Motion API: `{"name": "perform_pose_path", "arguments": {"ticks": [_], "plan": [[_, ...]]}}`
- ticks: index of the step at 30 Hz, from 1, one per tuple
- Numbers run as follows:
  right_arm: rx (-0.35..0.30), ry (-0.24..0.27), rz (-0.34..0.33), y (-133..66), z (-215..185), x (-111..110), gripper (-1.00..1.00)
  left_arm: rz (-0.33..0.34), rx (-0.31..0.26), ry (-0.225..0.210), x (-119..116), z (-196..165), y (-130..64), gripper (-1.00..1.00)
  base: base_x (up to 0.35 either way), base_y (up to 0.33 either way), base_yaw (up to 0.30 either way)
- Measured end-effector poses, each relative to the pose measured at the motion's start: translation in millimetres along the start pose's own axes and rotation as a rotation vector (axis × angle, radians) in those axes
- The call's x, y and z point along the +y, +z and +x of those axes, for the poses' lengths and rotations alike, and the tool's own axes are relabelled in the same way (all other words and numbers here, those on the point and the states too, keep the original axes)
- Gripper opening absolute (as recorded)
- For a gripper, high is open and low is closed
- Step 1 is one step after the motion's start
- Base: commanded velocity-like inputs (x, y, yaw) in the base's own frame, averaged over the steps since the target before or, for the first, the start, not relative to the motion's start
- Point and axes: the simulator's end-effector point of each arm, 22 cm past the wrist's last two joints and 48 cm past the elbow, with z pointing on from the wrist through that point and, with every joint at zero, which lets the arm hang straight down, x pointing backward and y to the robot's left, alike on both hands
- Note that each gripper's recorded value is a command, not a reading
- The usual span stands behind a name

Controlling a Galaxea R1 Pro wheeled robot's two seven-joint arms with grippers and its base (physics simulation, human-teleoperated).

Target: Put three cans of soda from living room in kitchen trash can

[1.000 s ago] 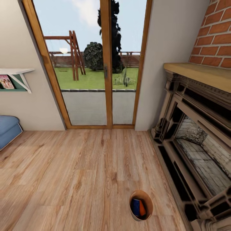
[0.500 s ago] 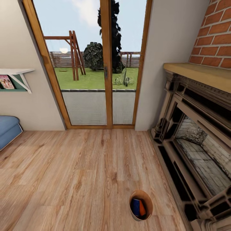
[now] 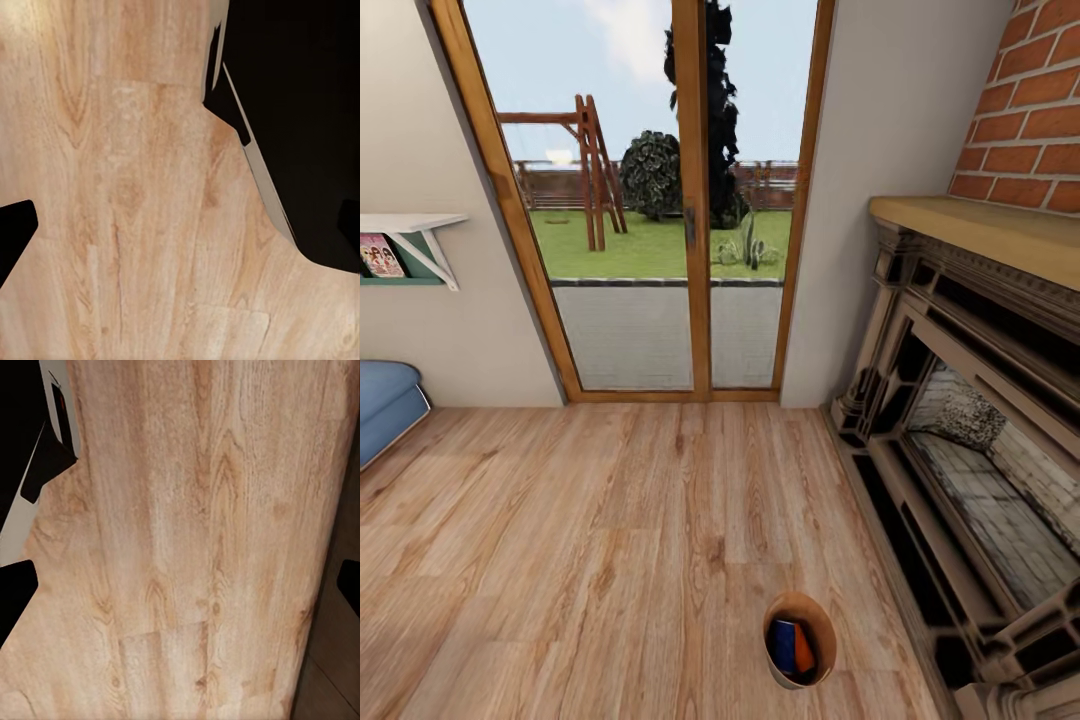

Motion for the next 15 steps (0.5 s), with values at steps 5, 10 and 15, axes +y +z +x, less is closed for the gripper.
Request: {"name": "perform_pose_path", "arguments": {"ticks": [5,10,15], "plan": [[0.001,0.002,-0.004,-0.3,0.4,3.6,1.00,0.002,-0.001,0.000,-1.0,-0.7,0.2,1.00,0.000,0.000,0.000],[0.001,0.003,-0.007,-0.6,0.7,6.0,1.00,0.002,-0.002,0.000,-1.2,-0.8,0.2,1.00,0.000,0.000,0.000],[0.001,0.004,-0.008,-0.7,0.9,7.0,1.00,0.002,-0.002,0.000,-1.1,-0.9,0.2,1.00,0.000,0.000,0.000]]}}
